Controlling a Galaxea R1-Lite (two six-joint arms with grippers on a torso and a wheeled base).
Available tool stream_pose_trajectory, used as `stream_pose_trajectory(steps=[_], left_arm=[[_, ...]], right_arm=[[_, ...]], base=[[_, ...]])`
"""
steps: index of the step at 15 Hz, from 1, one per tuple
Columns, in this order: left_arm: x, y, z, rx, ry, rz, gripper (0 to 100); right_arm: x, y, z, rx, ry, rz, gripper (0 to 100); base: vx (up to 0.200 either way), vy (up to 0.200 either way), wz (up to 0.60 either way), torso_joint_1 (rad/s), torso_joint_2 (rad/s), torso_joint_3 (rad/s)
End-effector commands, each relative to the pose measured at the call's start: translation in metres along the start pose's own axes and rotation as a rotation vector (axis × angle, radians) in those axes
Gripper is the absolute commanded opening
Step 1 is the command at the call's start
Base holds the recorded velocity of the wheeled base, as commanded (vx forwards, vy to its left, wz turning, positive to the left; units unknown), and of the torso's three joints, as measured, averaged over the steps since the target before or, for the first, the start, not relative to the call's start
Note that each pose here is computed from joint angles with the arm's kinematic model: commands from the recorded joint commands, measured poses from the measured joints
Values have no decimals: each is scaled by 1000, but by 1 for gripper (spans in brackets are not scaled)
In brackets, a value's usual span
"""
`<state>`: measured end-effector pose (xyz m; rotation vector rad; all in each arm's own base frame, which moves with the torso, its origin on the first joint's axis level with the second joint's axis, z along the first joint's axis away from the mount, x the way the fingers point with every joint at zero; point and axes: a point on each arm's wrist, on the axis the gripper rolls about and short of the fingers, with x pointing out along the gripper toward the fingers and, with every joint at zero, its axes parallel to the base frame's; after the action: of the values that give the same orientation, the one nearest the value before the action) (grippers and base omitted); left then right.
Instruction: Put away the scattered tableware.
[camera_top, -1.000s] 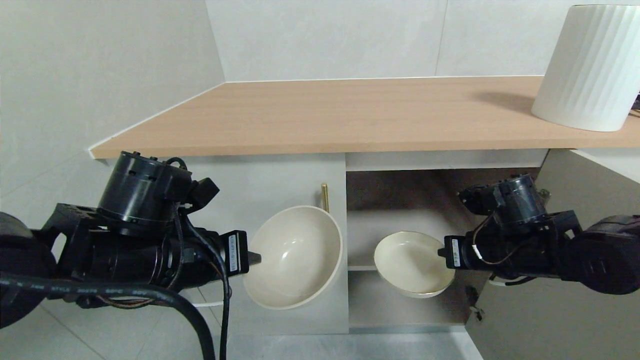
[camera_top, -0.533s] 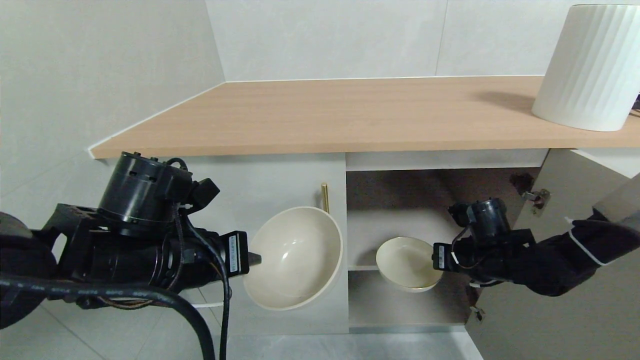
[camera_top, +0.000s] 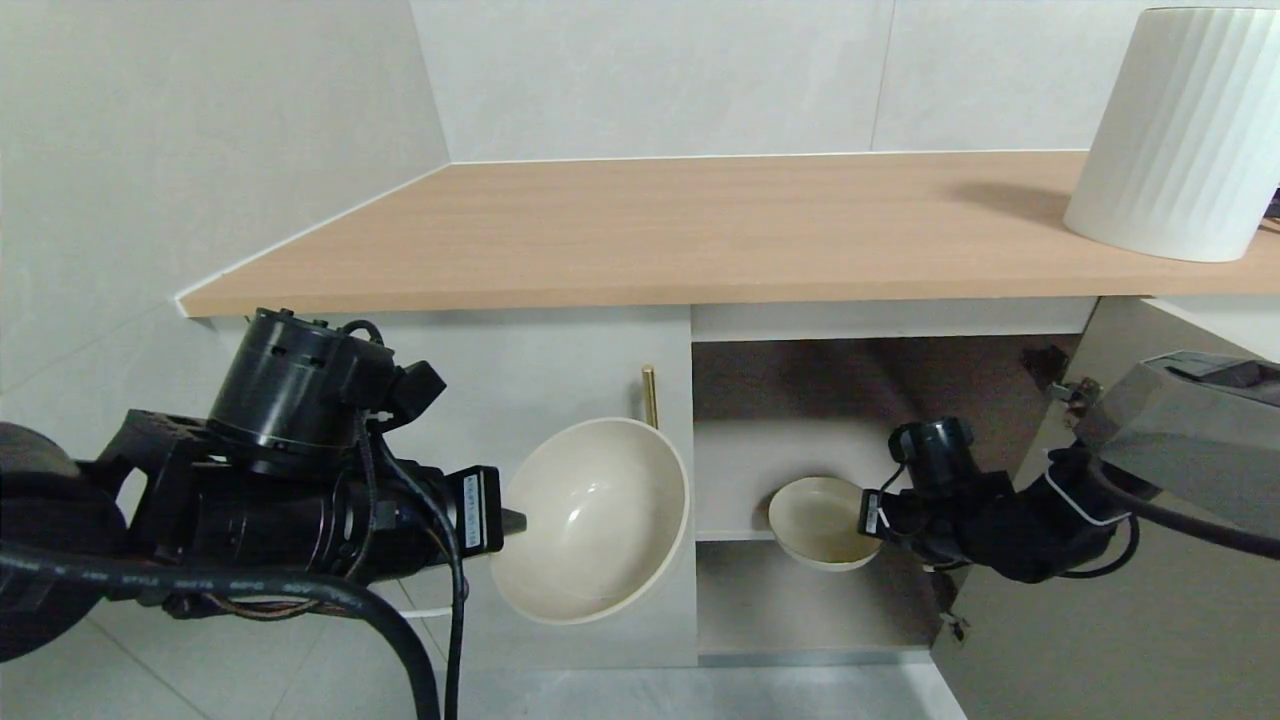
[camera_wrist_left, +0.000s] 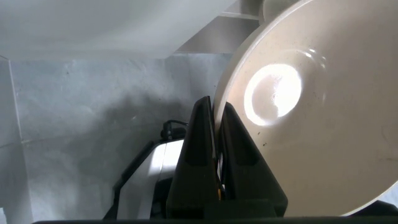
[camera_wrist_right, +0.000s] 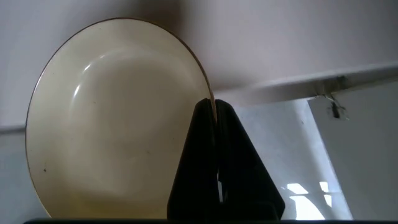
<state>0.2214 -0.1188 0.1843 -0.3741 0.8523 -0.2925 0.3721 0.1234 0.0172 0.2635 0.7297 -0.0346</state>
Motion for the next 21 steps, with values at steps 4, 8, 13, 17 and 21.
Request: stream_pose_trajectory(steps=[4,8,13,17,21], left_arm=[[1,0,-2,2,6,1,0],[4,0,-2,2,15,7,0],[10,1,-4,2,32,18,0],[10,0,-4,4,33,17,0],[11,0,-4,5,33,17,0]], right_arm=[[30,-3,5,22,-12,-22,0],[44,-5,17,35,-32,-46,0],[55,-6,25,49,-66,-79,0],[62,-5,28,56,-99,-104,0],[67,-3,32,63,-123,-112,0]], base=[[0,0,0,0,0,0],[0,0,0,0,0,0],[0,0,0,0,0,0],[0,0,0,0,0,0],[0,0,0,0,0,0]])
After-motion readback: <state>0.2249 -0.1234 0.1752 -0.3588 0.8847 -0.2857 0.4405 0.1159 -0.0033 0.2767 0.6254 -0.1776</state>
